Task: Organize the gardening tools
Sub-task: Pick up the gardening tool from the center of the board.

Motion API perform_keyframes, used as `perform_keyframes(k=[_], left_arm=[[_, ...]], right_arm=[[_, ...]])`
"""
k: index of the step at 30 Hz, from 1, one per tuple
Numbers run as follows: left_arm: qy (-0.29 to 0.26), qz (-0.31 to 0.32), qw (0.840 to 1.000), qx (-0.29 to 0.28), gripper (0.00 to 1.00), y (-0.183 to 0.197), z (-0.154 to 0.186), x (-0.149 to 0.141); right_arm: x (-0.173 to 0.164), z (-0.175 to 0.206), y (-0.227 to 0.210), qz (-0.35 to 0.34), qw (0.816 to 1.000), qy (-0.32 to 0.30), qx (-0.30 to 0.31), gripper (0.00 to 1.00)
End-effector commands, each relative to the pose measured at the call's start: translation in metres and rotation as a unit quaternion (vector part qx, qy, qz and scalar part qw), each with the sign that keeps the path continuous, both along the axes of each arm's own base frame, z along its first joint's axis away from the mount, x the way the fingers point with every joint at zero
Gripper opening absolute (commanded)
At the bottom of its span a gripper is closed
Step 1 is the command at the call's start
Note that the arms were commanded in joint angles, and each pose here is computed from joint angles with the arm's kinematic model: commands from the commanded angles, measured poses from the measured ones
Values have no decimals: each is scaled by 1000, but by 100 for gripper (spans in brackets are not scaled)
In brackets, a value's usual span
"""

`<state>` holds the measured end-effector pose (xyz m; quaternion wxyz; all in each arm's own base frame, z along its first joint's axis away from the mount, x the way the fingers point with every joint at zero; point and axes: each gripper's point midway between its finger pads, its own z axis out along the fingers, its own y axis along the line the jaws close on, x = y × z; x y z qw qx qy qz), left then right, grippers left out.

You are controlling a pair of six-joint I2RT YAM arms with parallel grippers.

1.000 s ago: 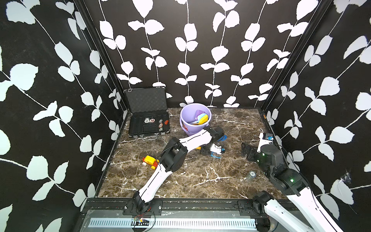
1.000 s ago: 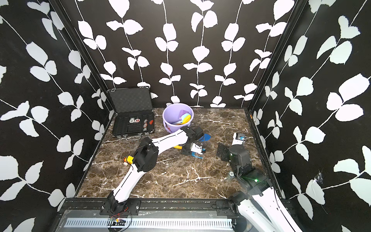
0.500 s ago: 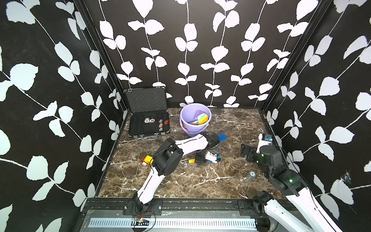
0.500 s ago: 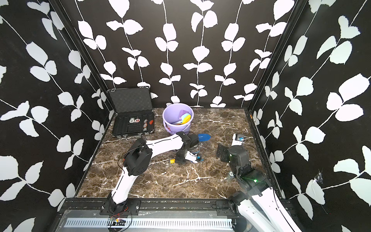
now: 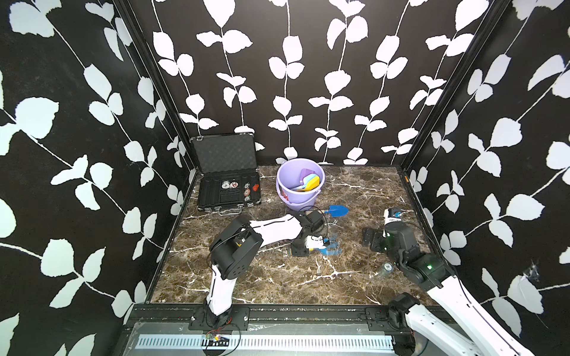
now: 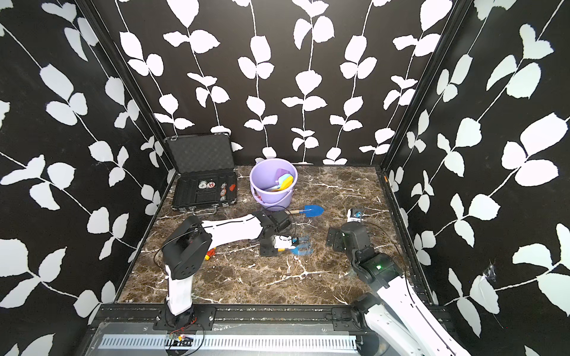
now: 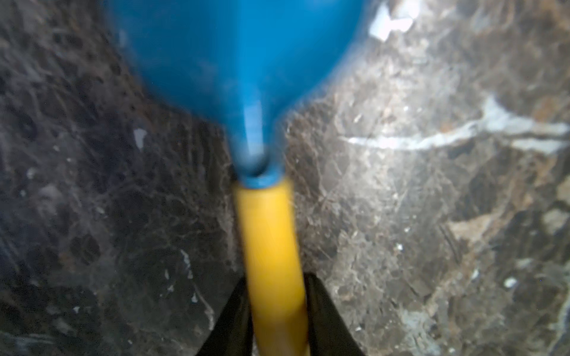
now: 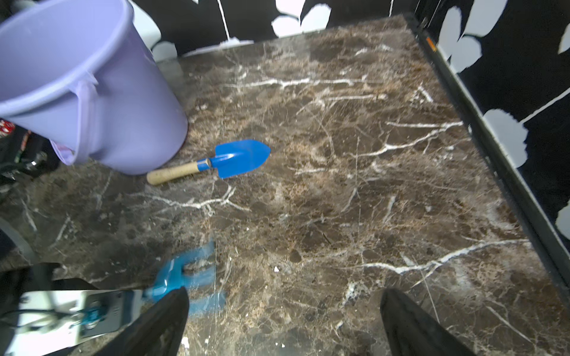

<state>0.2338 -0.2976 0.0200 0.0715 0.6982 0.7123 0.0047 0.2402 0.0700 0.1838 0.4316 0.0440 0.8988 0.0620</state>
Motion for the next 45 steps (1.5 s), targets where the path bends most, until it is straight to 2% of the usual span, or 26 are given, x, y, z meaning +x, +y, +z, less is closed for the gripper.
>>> perform_keyframes(k=[1,3,9,15,18,24,31,40,45], left_arm=[[-16,39,999,-14,12,9,-14,2],[-33,54,998,-20,0,11,-18,6],[-90,113,989,-29,0,16,-7,24],[-123,201,965,-116,0,3,17,37],[-138,225,952,-155,0,-1,22,37],[-161,243,930,-223,0,-13,31,31],[-178,261,903,-293,0,-16,44,30],[-168,259,873,-378,0,-24,68,22],[-151,255,858,-420,0,-32,80,17]], right_arm=[[6,2,8,5,1000,-12,24,99],[7,-3,13,12,999,-6,30,99],[13,-26,31,36,998,13,58,93],[23,-34,61,85,991,21,100,91],[31,-33,80,115,984,9,134,90],[44,-30,112,160,968,-4,193,88],[54,-35,124,164,964,-3,210,88],[64,-32,141,186,954,-11,232,87],[66,-27,158,214,944,-16,251,83]])
